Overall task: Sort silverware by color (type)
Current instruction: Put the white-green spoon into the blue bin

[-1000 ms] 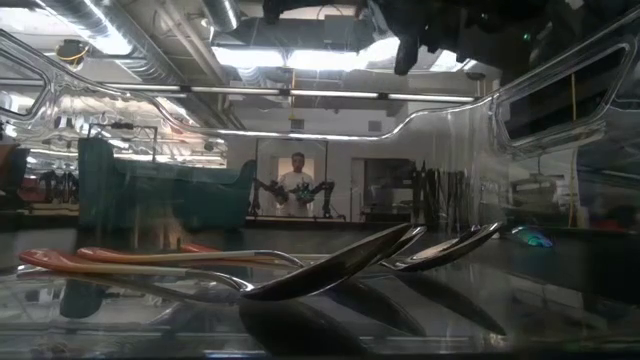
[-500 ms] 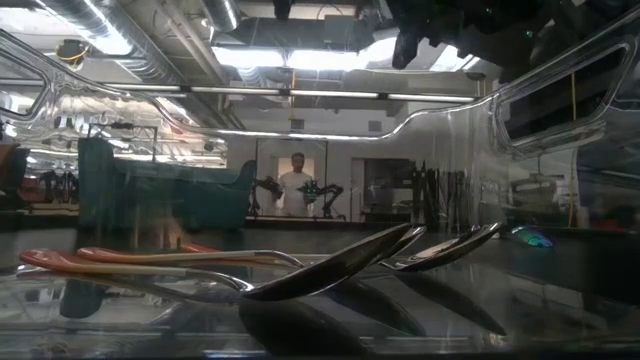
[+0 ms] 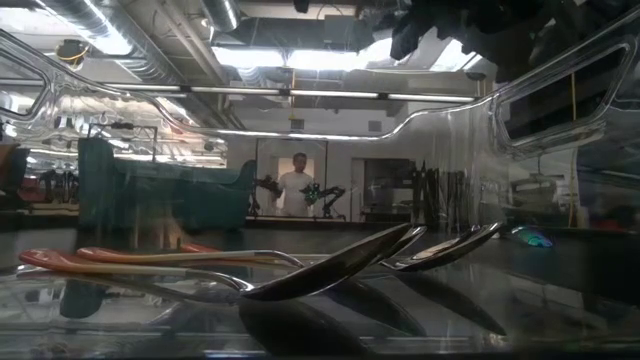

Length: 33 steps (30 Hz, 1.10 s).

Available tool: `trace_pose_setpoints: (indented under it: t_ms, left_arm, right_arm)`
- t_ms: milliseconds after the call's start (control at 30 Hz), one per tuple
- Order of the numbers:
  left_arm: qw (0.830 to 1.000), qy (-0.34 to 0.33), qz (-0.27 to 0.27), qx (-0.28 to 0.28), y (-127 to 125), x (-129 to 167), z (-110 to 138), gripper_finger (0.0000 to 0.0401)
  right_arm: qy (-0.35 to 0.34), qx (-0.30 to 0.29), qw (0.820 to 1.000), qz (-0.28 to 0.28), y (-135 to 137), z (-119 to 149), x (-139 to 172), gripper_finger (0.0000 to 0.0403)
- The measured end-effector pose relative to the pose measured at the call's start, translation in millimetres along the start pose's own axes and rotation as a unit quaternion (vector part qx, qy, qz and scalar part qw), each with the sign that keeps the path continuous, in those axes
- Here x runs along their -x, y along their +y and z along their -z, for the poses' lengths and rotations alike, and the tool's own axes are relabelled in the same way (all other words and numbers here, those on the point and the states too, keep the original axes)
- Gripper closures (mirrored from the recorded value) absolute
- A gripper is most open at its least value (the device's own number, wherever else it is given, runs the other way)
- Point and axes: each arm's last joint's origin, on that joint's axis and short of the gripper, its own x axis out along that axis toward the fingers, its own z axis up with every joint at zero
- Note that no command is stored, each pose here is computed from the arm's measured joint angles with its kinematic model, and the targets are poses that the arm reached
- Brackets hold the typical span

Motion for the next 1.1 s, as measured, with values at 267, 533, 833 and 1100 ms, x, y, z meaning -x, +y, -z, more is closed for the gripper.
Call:
trace_pose_setpoints:
  t_ms: [267,533,833,1100]
  left_arm:
    - [1.0,0.001,0.006,-0.019,-2.8,-10.0,7.0,0.0325]
    - [0.996,-0.042,0.065,-0.041,-7.0,-9.2,0.1,0.0325]
    - [0.995,-0.062,0.062,-0.049,-7.1,-8.9,-3.9,0.0325]
    - [0.994,-0.071,0.06,-0.05,-7.0,-8.7,-5.6,0.0325]
  right_arm:
    - [0.002,0.0,1.0,-0.008,0.5,0.2,0.0,0.0398]
    - [0.009,-0.001,1.0,-0.029,1.2,0.8,0.3,0.0398]
    - [0.009,-0.001,1.0,-0.028,1.2,0.8,0.3,0.0398]
    - [0.007,-0.002,1.0,-0.01,0.1,1.0,0.3,0.0399]
